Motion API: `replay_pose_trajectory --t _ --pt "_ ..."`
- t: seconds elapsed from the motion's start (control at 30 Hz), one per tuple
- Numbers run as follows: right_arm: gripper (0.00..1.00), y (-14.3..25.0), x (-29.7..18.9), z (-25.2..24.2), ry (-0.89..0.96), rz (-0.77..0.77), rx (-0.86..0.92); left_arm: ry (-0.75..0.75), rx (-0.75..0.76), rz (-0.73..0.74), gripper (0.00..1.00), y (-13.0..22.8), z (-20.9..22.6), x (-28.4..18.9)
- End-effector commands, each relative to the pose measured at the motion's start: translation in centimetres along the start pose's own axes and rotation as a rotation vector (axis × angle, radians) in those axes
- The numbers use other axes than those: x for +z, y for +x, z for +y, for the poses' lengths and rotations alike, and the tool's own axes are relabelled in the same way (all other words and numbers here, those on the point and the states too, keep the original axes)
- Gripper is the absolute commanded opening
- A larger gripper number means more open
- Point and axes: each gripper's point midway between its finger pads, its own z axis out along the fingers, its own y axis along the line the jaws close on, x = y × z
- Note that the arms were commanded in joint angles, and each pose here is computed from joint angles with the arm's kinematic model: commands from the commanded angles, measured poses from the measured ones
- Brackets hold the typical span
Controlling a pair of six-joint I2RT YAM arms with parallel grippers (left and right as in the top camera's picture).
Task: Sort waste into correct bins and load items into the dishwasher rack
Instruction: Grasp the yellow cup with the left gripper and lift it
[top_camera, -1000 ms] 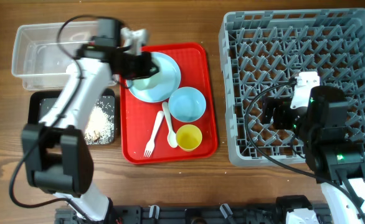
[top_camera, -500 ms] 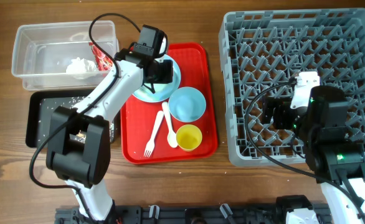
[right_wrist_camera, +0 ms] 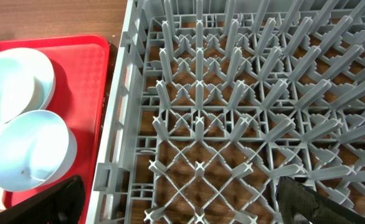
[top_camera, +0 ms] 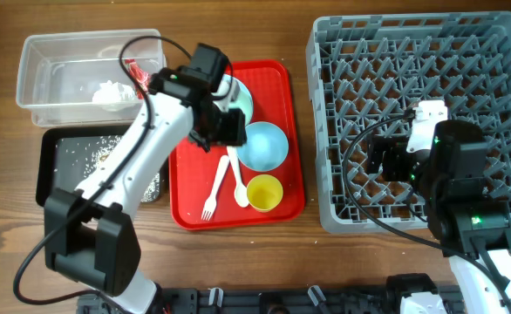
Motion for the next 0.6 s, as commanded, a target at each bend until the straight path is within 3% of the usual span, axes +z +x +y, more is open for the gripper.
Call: replay_pose_trajectory --t 0.0,0.23,0.27,0.33,0.57 --pt "1.0 -1.0 -0.5 0.3 -0.016 -0.023 0.004 0.006 0.039 0.102 0.53 3.2 -1.4 2.1" --pt "1.0 -1.0 -0.5 0.3 -0.016 -0.022 0.005 -0.116 0.008 0.14 0.47 6.6 0.1 6.6" --pt "1.0 -0.9 -0.5 0.3 -0.016 -0.022 0.004 -0.117 0.006 0.142 0.39 7.0 0.2 7.1" --pt "1.0 -0.9 -0.5 0.3 -0.016 -0.022 0.004 -0.117 0.01 0.145 0.06 7.2 0.2 7.4" --pt "1.0 -0.9 -0.5 0.3 -0.015 -0.02 0.004 -0.028 0.002 0.124 0.04 5.9 -1.1 5.4"
